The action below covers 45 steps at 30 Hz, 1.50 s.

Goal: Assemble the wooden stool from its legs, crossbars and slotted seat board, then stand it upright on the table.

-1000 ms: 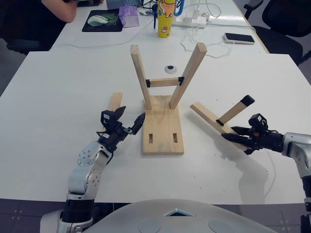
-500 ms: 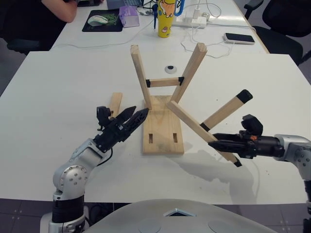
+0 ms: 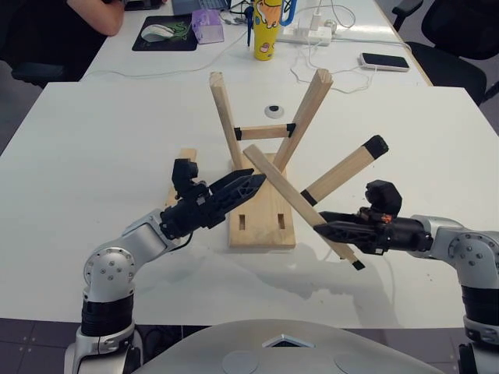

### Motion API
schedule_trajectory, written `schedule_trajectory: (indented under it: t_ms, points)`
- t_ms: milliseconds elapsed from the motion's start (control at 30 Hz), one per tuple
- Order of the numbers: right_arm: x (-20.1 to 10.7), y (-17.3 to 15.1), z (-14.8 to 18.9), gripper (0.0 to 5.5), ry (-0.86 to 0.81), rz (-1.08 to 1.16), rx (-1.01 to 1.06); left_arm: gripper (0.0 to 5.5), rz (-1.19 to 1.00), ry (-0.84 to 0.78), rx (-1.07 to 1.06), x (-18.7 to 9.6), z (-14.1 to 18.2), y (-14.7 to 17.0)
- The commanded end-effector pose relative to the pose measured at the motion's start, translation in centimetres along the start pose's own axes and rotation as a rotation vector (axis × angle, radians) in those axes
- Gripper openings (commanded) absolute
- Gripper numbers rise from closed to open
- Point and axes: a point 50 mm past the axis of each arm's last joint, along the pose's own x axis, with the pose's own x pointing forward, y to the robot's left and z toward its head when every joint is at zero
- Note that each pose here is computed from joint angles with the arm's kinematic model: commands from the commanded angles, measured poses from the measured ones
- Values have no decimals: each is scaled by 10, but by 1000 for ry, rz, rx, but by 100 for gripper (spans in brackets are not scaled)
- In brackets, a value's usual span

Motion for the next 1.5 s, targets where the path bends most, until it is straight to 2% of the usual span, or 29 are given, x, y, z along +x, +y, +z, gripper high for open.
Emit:
schedule_trajectory:
  t_ms: [33, 200, 800, 1000, 1033, 1300, 1433, 1500]
  points:
    - [5, 2, 0, 207, 42, 23, -15, 482, -38, 20, -37, 3, -1, -4]
    - [5, 3, 2, 207, 51, 31, -21, 482, -48, 47, -54, 2, -2, -6]
    - [5, 4, -5, 207, 73, 48, -1, 221, -59, 121, -74, -2, -6, -5]
    - [6, -2, -1, 207, 50, 20, 3, 206, -39, 125, -75, -7, -7, -1]
    - [6, -4, 0, 236, 37, 10, 9, 206, -34, 125, -73, -8, -7, 0]
    - [-1, -8, 2, 349, 1, -71, 35, 206, 3, 125, -30, -18, -1, 4]
    - [-20, -17, 2, 408, 8, -222, -27, 206, 91, 54, 49, -48, 27, 4]
    - [-22, -28, -1, 430, 51, -332, -143, 206, 145, 34, 110, -70, 49, -1]
